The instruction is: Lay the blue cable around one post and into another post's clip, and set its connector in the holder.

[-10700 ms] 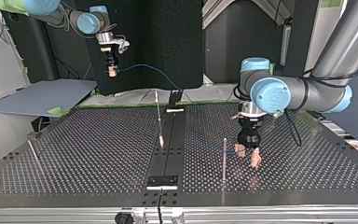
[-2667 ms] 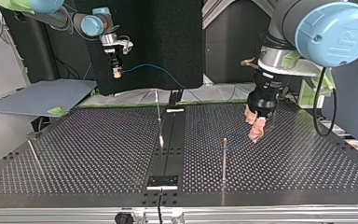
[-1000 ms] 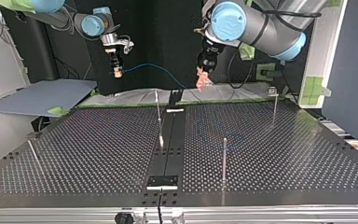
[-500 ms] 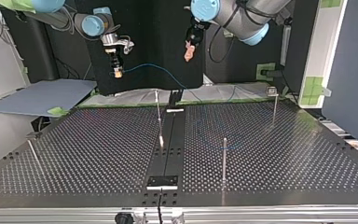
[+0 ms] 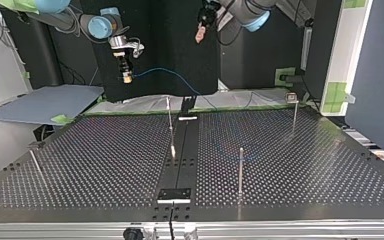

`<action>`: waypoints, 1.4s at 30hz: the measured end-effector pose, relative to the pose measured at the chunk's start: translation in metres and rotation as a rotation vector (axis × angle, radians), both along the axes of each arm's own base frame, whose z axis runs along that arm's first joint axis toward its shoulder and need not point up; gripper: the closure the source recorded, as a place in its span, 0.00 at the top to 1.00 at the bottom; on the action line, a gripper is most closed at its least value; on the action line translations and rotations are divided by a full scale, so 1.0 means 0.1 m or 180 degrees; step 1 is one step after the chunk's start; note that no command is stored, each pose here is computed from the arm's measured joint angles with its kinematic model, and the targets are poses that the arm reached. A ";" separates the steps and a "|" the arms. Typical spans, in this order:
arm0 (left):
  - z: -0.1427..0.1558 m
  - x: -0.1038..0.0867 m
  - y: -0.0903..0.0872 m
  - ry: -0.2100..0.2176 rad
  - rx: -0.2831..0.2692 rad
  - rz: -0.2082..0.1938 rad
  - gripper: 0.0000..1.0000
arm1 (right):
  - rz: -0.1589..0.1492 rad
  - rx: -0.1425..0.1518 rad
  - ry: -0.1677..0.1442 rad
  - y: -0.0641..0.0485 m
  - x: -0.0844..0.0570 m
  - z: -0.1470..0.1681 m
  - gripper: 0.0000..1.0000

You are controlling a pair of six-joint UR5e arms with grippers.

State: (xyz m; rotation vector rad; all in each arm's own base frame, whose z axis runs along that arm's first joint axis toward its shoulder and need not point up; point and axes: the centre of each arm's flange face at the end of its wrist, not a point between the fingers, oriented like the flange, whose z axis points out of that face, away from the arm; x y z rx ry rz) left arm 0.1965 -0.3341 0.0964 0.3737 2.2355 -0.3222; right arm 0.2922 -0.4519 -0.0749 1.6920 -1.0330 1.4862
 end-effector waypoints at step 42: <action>-0.58 0.95 -0.66 -0.0874 -0.0635 0.0456 1.00 | 0.0079 -0.0001 0.0194 -0.06 0.06 0.36 0.01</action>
